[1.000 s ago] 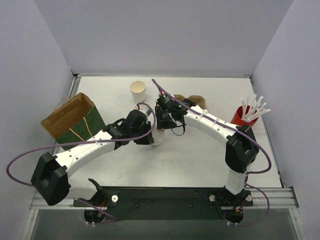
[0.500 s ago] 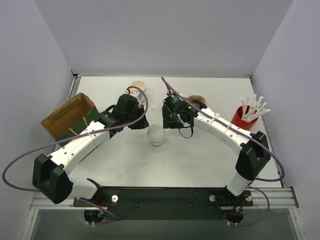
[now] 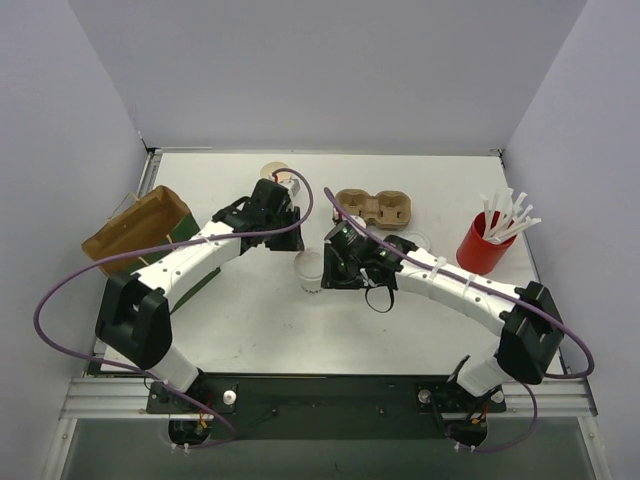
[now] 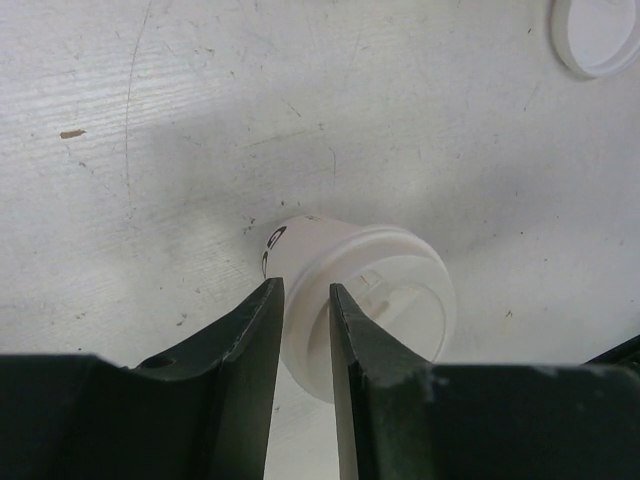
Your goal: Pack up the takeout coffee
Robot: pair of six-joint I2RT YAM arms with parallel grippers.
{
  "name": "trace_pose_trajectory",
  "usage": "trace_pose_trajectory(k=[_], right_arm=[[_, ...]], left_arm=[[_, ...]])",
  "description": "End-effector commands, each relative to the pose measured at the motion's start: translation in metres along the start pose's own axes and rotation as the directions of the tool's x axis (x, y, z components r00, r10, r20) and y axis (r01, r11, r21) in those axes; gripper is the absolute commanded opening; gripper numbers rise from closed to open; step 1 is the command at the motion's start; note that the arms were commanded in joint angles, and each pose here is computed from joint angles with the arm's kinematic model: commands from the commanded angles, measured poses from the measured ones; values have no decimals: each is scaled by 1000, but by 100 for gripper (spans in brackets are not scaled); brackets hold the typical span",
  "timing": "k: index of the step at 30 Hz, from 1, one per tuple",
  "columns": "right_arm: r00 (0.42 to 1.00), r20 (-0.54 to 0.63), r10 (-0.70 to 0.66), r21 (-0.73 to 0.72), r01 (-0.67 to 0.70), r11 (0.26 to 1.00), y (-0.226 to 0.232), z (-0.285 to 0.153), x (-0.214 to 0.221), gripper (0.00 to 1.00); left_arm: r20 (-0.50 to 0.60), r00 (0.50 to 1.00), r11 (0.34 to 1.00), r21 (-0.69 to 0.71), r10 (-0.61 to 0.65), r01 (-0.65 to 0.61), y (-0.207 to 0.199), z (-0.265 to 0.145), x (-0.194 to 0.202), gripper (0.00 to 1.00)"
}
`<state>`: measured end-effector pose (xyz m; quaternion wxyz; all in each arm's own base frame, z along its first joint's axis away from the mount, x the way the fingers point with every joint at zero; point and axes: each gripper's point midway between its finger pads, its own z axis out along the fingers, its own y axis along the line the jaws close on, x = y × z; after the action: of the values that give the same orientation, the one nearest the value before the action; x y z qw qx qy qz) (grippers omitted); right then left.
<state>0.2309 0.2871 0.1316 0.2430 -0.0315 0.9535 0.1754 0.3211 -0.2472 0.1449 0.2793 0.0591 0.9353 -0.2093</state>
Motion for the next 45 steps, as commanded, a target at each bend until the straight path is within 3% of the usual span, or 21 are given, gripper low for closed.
trace_pose_trajectory(k=[1, 11, 16, 39, 45], right_arm=[[998, -3, 66, -77, -66, 995, 18, 12, 11, 29], [996, -36, 80, -33, -81, 996, 12, 49, 23, 27], [995, -36, 95, -15, -95, 995, 7, 54, 21, 27], [992, -8, 127, 43, -126, 991, -15, 62, -38, 27], [992, 28, 122, 58, -123, 991, -30, 51, -46, 28]], left_arm=[[39, 999, 1000, 21, 23, -24, -5, 3, -22, 36], [1, 1000, 1000, 13, -8, 8, 4, 14, 1, 35], [34, 999, 1000, 23, -21, 20, 2, -1, -1, 35], [58, 995, 997, 5, -78, 78, 11, -31, 22, 34], [157, 982, 994, 18, -105, 104, 10, -57, 0, 48]])
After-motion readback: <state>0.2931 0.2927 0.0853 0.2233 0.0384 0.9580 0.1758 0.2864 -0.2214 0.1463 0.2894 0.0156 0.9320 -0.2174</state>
